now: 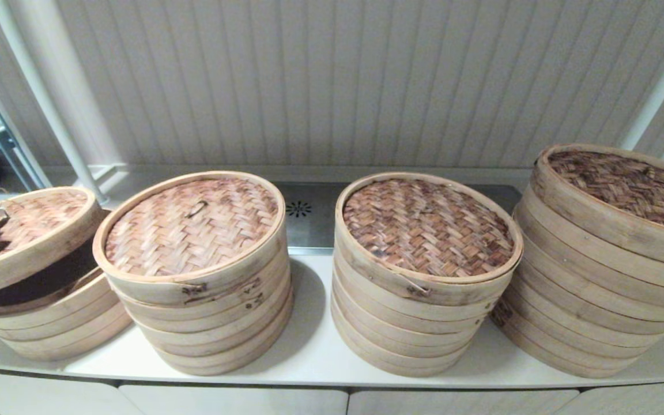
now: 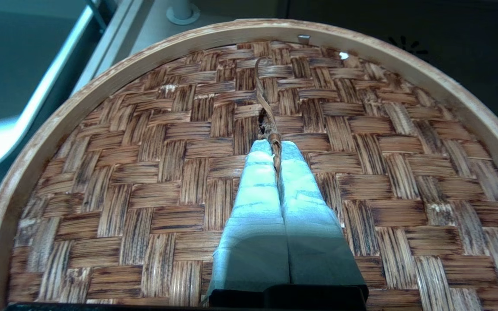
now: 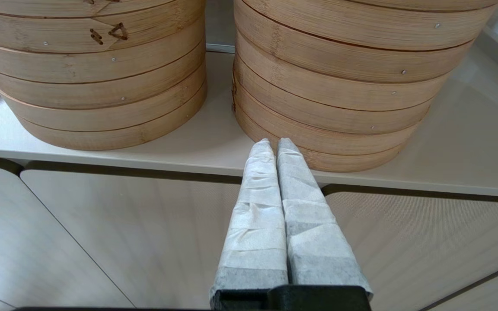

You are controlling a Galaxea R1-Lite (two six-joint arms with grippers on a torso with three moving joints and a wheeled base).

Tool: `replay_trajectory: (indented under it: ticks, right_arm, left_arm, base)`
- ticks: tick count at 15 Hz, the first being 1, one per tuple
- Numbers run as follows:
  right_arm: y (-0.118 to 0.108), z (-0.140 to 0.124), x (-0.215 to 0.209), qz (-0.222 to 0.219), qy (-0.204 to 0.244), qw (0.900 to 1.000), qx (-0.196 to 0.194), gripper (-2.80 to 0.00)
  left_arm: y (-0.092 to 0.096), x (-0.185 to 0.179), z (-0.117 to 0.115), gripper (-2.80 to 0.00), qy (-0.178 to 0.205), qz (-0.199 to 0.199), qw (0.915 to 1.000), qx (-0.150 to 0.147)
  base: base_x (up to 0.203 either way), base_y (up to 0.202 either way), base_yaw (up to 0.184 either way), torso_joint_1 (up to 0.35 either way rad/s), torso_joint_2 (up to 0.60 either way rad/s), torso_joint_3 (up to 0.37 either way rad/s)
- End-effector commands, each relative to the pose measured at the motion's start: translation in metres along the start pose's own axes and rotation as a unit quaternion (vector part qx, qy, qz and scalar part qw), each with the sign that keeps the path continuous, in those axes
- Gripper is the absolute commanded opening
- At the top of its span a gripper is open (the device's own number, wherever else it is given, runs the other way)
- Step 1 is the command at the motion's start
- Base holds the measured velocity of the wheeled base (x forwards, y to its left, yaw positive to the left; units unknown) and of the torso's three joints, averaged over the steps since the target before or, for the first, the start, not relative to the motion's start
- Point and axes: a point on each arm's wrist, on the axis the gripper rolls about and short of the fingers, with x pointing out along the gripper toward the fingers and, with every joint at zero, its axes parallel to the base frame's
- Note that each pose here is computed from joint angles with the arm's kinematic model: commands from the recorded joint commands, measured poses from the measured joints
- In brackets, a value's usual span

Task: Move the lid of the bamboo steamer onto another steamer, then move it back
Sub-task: Put the steamer

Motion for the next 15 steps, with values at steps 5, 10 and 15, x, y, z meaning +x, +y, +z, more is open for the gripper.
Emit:
replay_trajectory:
  ticks: [5,10,15]
  right_arm:
    - [0.0,0.0,0.0,0.0,-0.003,1.0,0.0,-2.8]
    - [0.0,0.0,0.0,0.0,-0.003,1.0,0.0,-2.8]
    - [0.0,0.0,0.0,0.001,-0.003,1.0,0.0,-2.8]
  left_arm:
    - [-0.026,0.019,-0.01,-2.8,0.022,-0.036,0.9991,0.004]
    - [-0.029,0.027,-0.023,-2.8,0.032,-0.041,0.9986,0.002]
    - [-0.028,0.029,-0.022,-2.8,0.013,-0.035,0.9993,0.007]
  base:
    - [0.0,0.0,0.0,0.0,0.0,0.0]
    - [0.0,0.0,0.0,0.0,0.0,0.0]
    - [0.0,0.0,0.0,0.0,0.0,0.0]
